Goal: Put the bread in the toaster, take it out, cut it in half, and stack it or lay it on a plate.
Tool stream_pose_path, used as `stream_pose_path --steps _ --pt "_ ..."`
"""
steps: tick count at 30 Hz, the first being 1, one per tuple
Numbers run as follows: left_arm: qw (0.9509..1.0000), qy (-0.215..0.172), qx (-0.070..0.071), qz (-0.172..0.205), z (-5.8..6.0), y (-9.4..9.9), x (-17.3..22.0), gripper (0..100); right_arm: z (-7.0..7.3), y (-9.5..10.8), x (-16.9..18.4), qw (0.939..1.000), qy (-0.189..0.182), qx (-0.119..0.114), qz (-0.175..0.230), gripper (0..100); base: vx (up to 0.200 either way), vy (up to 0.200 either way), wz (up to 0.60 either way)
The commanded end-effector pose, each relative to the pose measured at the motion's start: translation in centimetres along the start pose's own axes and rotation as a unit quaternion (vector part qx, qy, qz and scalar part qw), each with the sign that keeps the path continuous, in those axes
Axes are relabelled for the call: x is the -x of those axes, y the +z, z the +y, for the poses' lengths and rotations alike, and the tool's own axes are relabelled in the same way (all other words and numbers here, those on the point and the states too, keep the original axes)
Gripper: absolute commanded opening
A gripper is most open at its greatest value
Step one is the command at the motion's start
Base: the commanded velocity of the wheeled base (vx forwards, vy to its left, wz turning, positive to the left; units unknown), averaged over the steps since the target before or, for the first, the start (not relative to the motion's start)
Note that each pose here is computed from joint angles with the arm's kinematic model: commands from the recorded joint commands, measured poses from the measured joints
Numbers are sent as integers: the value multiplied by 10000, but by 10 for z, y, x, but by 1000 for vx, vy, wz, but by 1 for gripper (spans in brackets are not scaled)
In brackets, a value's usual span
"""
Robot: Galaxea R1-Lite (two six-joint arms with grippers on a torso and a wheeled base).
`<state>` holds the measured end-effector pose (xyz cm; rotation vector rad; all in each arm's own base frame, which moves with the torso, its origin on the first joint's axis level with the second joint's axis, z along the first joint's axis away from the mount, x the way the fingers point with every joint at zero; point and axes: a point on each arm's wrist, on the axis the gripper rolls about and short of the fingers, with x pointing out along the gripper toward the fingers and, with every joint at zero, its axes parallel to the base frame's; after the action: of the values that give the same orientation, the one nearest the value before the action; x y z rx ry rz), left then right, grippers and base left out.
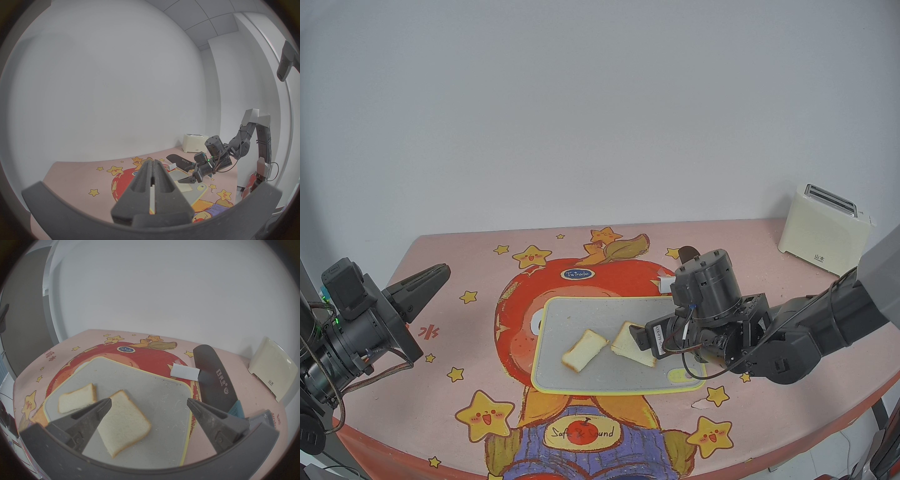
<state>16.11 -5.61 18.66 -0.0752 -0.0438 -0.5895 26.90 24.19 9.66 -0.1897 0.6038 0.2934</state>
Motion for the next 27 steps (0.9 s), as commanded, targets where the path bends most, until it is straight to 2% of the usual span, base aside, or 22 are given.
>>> stream_pose_path --steps 1,7,13,18,27 --pt "10000 0 4 -2 0 0 0 0 5 -7 -3 9999 13 65 90 100 0 0 0" --pt "10000 -31 6 0 -1 0 0 0 19 -9 3 9997 234 -84 76 100 0 0 0" --pt "10000 -31 -1 0 -1 0 0 0 19 -7 -6 9989 421 -213 81 100 0 0 0" --pt "10000 -32 -6 -15 -1 1 0 0 20 -2 -12 9970 548 -529 124 100 0 0 0" --pt "10000 -62 -4 -5 -1 0 0 0 27 -14 -8 9955 674 -584 322 100 0 0 0"
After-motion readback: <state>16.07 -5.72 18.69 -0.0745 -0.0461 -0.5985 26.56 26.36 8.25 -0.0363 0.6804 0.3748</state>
